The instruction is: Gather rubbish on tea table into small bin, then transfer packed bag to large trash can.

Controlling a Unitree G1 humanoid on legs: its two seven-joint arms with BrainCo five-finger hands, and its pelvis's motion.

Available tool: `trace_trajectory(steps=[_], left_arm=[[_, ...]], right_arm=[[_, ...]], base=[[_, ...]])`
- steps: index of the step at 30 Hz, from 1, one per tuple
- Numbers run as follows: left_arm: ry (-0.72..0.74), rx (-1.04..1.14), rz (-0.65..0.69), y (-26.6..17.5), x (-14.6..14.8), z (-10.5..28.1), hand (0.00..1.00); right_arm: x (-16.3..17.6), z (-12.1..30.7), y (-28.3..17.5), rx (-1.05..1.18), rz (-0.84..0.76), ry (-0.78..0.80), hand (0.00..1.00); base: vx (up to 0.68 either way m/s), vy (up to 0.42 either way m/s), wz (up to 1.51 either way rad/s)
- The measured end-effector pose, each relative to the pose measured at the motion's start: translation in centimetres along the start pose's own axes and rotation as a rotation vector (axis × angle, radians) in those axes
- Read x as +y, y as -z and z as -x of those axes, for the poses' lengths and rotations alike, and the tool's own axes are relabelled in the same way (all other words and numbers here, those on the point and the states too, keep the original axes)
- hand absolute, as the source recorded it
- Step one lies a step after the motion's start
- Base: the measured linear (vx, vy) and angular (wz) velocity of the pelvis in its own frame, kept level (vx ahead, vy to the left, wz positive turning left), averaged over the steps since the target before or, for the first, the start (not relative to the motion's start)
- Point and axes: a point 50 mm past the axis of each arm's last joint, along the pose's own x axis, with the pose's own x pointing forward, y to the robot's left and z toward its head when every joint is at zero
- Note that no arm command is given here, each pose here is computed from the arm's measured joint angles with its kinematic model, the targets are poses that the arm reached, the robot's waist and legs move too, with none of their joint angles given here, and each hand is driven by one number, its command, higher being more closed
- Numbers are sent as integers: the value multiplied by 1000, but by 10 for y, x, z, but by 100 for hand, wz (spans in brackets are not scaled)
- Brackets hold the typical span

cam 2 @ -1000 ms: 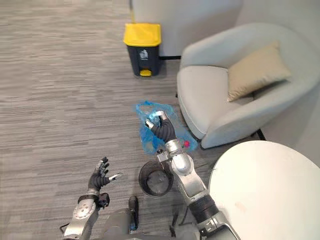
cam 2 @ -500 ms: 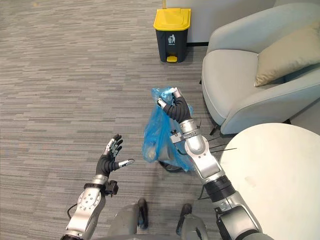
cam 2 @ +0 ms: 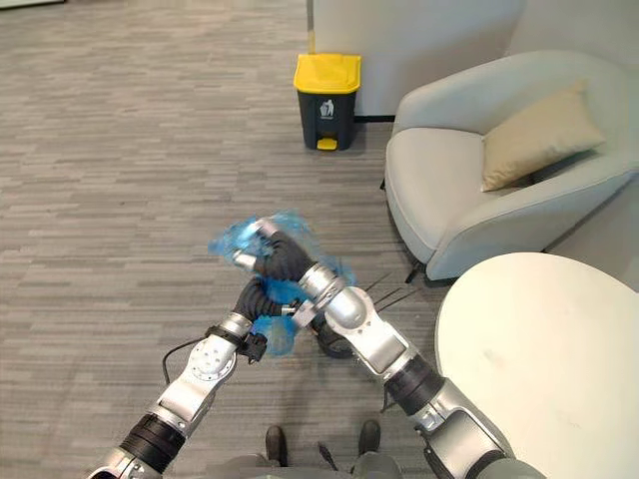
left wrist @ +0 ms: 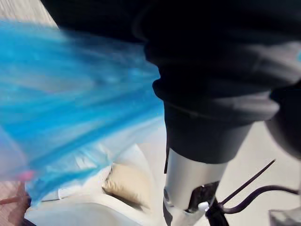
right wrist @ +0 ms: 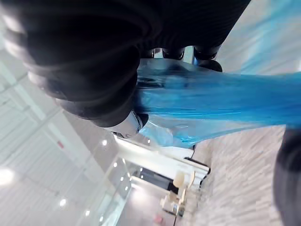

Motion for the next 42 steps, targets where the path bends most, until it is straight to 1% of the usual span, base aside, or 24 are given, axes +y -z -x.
trace_trajectory(steps=[6,10,14,15,23,28,29,33,35,37,39,42], left_arm=[[-6,37,-65,9,0,-3,0],[-7,67,-120,16,-1,-1,0],[-8,124,-159,26,-4,-1,0],[-2,132,-173,27,-6,-3,100],[46,146,-229,30,-21,-14,100],[26,143,-214,29,-26,-16,100],[20,135,-209,27,-27,-18,100],[-9,79,-177,14,-25,-24,100],[-34,26,-128,0,-23,-28,100],[-53,0,-108,-6,-21,-29,100],[-119,-11,-54,-10,-11,-24,100],[-220,33,-8,0,4,-9,100]], right_arm=[[14,-5,1,18,-33,-87,100],[25,-13,0,31,-7,-175,100],[28,-20,4,58,16,-203,100],[28,-23,6,63,19,-202,100],[30,-29,10,94,49,-203,100],[31,-30,9,89,45,-196,100],[31,-31,9,86,42,-188,0],[37,-36,1,44,19,-188,0],[37,-37,-5,5,17,-184,0],[36,-35,-12,-36,22,-170,0],[33,-27,-23,-103,40,-123,0],[24,-8,-22,-116,75,-40,0]], base=[[-31,-31,-3],[-33,-26,0],[-16,-9,-1],[0,0,0],[0,-3,1],[-5,3,3],[0,0,0],[-4,8,0],[0,17,-1],[5,38,-3],[14,40,-4],[16,39,-5]])
